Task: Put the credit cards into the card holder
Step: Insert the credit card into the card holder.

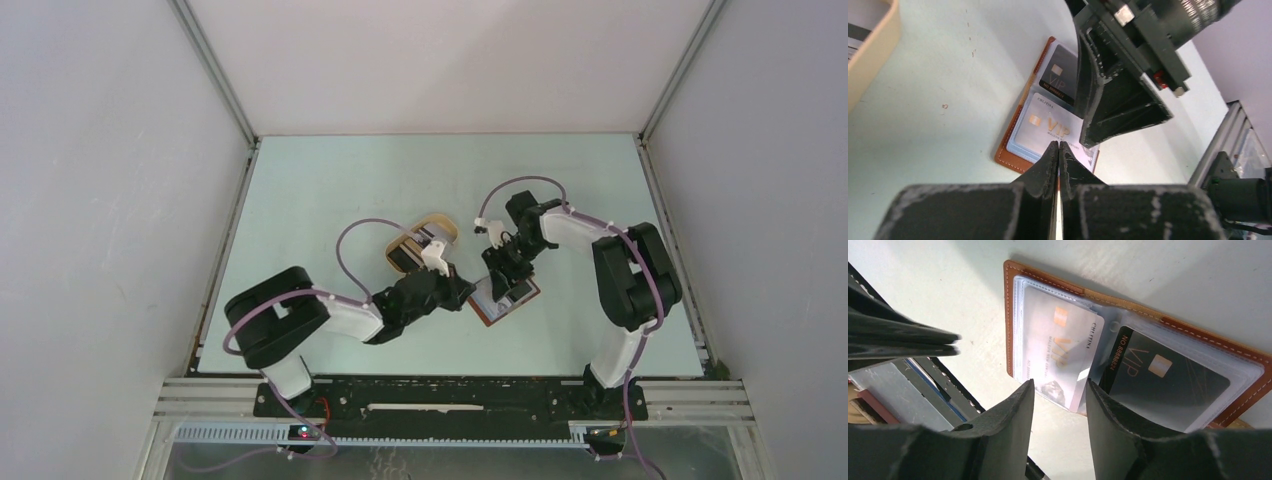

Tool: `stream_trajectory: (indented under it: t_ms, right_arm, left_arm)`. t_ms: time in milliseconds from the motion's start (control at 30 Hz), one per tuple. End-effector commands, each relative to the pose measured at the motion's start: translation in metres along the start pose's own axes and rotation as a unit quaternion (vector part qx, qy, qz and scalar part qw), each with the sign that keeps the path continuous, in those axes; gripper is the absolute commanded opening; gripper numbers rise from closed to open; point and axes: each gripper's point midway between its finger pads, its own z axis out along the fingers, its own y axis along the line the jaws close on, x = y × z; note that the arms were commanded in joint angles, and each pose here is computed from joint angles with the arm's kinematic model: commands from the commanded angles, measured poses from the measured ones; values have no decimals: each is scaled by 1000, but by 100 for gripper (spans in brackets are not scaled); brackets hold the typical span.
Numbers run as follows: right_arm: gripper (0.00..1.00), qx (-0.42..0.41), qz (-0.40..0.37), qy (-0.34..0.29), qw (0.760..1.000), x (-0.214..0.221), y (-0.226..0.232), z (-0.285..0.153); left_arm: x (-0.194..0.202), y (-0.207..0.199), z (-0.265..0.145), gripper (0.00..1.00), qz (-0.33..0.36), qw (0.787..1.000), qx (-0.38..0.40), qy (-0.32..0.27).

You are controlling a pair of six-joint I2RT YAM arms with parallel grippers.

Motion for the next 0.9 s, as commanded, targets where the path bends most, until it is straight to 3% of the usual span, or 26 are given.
stream_trajectory:
  t_ms: [0, 200, 367, 567, 700, 867]
  right_arm:
    - [53, 39, -58, -34, 997, -20, 3, -27]
    - [55, 21, -101, -53, 993, -20, 19, -41]
    - [50, 29, -158, -97, 982, -29, 34, -67]
    - [47, 81, -275, -248, 925, -46, 68, -127]
    - [43, 77, -315, -304, 896, -44, 83, -149]
    - [32, 64, -342, -311, 884, -41, 89, -152]
  left_arm:
    - [-37, -19, -23, 6, 8, 998, 30, -58]
    - [-50, -22, -47, 9, 19, 996, 36, -76]
    - [-56, -20, -65, 10, 27, 995, 40, -91]
    - [-92, -30, -98, 13, 56, 987, 47, -145]
    - [-115, -36, -122, 26, 72, 979, 54, -182]
    - [-134, -37, -148, 58, 82, 971, 53, -217]
